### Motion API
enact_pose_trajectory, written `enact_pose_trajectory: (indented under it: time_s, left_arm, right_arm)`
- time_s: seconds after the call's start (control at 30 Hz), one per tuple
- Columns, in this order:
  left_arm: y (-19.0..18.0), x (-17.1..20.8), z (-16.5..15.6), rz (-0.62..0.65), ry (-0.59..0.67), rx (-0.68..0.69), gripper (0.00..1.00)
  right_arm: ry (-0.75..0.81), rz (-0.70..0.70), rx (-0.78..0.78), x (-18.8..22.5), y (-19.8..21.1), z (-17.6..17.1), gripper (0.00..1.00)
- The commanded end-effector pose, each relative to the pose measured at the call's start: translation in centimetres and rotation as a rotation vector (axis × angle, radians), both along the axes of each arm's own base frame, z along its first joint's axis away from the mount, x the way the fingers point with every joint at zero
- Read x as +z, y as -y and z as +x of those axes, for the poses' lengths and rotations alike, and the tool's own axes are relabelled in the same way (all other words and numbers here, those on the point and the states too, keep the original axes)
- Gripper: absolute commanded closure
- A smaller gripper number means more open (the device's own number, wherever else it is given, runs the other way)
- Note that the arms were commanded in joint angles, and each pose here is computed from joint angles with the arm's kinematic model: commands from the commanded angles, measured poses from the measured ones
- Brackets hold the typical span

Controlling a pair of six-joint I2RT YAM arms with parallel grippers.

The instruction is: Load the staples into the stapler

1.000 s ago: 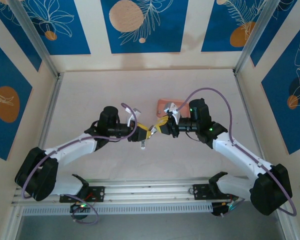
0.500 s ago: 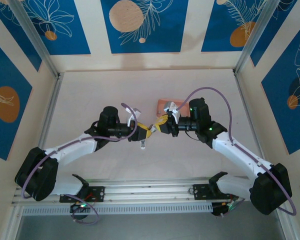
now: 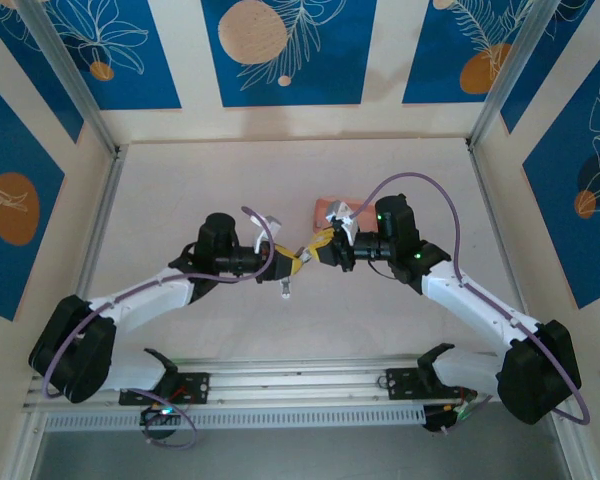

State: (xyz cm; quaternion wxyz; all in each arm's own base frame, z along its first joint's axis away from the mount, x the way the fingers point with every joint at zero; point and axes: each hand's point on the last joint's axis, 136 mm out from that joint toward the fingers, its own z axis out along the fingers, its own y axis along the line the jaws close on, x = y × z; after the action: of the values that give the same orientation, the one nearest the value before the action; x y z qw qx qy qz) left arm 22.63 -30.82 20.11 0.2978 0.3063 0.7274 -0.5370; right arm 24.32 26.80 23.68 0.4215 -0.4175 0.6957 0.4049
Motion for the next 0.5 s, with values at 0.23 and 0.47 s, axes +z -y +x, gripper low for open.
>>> enact_pose_trajectory:
  time_s: [0.23, 0.47]
  left_arm:
    - [-0.2, 1.0, 0.5, -0.016, 0.110, 0.046, 0.76]
    - [-1.3, 1.7, 4.2, -0.028, 0.178, 0.276, 0.76]
  right_arm:
    - [0.058, 0.061, -0.072, 2.5, -0.2, 1.7, 0.75]
    - [-0.173, 0.116, -0.454, 3.1, 2.5, 5.9, 0.44]
